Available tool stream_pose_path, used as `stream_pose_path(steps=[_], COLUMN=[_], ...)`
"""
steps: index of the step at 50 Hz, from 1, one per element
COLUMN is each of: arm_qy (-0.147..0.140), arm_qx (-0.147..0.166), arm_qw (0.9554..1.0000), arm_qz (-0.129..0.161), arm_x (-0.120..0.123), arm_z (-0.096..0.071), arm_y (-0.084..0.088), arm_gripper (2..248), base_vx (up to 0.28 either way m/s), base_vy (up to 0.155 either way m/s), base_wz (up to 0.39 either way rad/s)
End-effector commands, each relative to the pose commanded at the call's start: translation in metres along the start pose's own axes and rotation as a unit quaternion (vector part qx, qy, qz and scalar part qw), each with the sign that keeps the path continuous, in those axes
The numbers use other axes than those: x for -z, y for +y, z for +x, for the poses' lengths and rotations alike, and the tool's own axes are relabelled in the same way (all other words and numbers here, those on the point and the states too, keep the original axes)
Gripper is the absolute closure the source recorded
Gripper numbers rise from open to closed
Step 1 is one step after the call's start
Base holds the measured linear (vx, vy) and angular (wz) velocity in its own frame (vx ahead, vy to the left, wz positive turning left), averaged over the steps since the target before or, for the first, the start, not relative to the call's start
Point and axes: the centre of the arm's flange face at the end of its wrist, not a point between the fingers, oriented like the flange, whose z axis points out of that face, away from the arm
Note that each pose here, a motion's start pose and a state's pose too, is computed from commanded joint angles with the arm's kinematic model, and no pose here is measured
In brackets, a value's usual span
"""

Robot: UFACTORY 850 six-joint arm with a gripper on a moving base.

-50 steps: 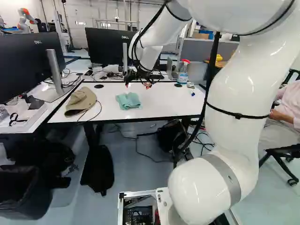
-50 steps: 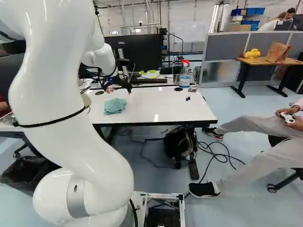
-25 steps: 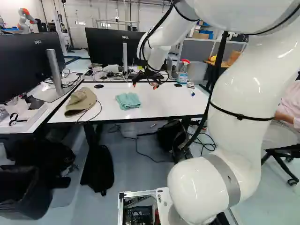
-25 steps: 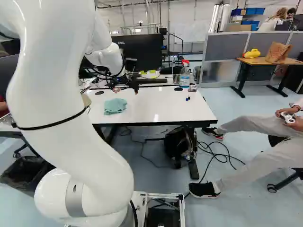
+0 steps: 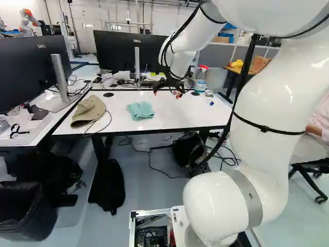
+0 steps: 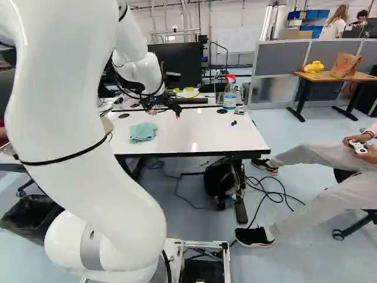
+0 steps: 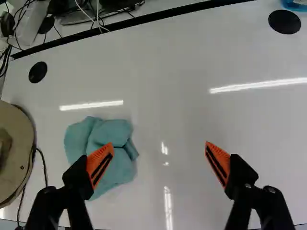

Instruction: Clean the table with the green towel

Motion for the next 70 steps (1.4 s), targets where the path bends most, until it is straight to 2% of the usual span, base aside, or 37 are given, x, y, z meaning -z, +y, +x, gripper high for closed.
stream_pose_path(steps=[13, 41, 70], arm_qy=[0.003, 0.014, 0.053], arm_qx=[-0.018, -0.015, -0.006], arm_qw=[0.9998, 0.9997, 0.9983], arm_qz=[-0.011, -0.014, -0.022], arm_x=[0.004, 0.003, 0.0], arm_z=[0.0, -0.008, -0.036], arm_y=[0.022, 0.025, 0.033], arm_gripper=[3, 3, 3], base_vx=[0.0, 0.0, 0.0], base_vy=[0.0, 0.0, 0.0], base_wz=[0.0, 0.0, 0.0])
